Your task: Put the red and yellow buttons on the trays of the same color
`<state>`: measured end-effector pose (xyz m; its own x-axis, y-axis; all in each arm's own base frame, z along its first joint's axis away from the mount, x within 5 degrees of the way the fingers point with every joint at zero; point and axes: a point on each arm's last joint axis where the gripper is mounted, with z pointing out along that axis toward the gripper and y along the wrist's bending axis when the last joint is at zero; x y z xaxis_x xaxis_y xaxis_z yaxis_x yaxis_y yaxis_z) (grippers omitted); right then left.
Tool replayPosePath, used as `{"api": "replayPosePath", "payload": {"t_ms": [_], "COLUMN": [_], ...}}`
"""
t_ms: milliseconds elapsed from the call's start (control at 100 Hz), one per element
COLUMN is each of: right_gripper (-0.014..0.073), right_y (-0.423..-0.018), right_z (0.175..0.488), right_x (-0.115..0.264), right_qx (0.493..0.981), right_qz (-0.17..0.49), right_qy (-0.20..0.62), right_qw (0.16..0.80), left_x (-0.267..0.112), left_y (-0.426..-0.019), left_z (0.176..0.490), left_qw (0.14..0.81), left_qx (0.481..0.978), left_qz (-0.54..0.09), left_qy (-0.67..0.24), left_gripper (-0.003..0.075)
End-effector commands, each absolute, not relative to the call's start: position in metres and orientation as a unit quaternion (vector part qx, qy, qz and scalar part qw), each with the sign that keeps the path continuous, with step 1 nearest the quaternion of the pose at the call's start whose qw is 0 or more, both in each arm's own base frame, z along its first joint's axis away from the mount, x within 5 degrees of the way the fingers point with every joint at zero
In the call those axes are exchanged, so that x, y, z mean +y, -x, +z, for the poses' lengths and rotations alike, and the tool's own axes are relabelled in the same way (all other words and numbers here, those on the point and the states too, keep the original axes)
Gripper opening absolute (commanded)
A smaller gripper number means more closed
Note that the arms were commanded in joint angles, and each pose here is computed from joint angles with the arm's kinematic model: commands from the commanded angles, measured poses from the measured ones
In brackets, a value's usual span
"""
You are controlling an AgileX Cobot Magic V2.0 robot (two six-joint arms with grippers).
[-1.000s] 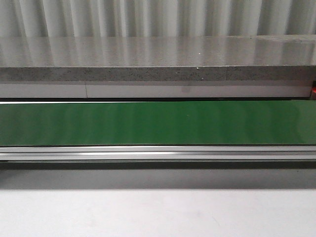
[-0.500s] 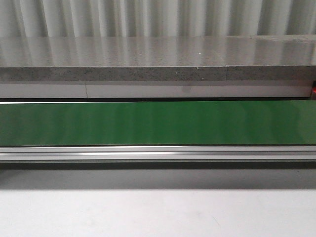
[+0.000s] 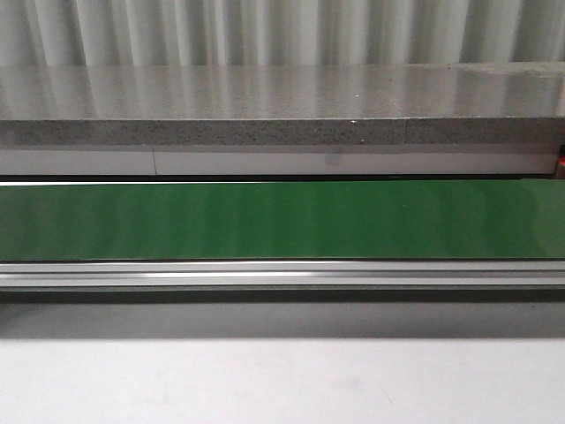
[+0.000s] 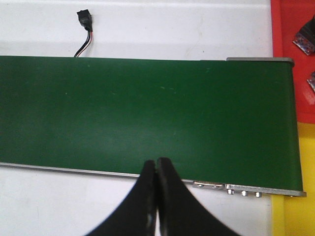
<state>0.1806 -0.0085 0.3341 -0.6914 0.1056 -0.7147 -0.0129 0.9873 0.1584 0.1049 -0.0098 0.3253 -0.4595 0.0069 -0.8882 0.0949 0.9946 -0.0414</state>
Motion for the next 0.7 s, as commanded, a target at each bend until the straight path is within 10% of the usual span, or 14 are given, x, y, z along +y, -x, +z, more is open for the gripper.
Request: {"api": "replayPosePath", "payload": {"t_ms": [0,690], "right_gripper": [-0.0067,-0.0067], "right_y": [-0.181,-0.181], "right_z": [0.347,0.347], "right_x": [-0.008,-0.008], "right_qx": [0.900,0.900], "right_qz": [0.072,0.072], "right_qy": [-0.024,-0.024], "right_qw": [0.429,0.429], "left_x": [-0.011,0.067], "left_y": [-0.107,-0.232], "left_z": [0.339,0.319], "left_qw": [0.557,0.445], "left_qx": [0.829,0.859], "left_qz": [-0.049,-0.037], "left_qy": [-0.028,0.249], "left_gripper": [0.0664,0.0649]}}
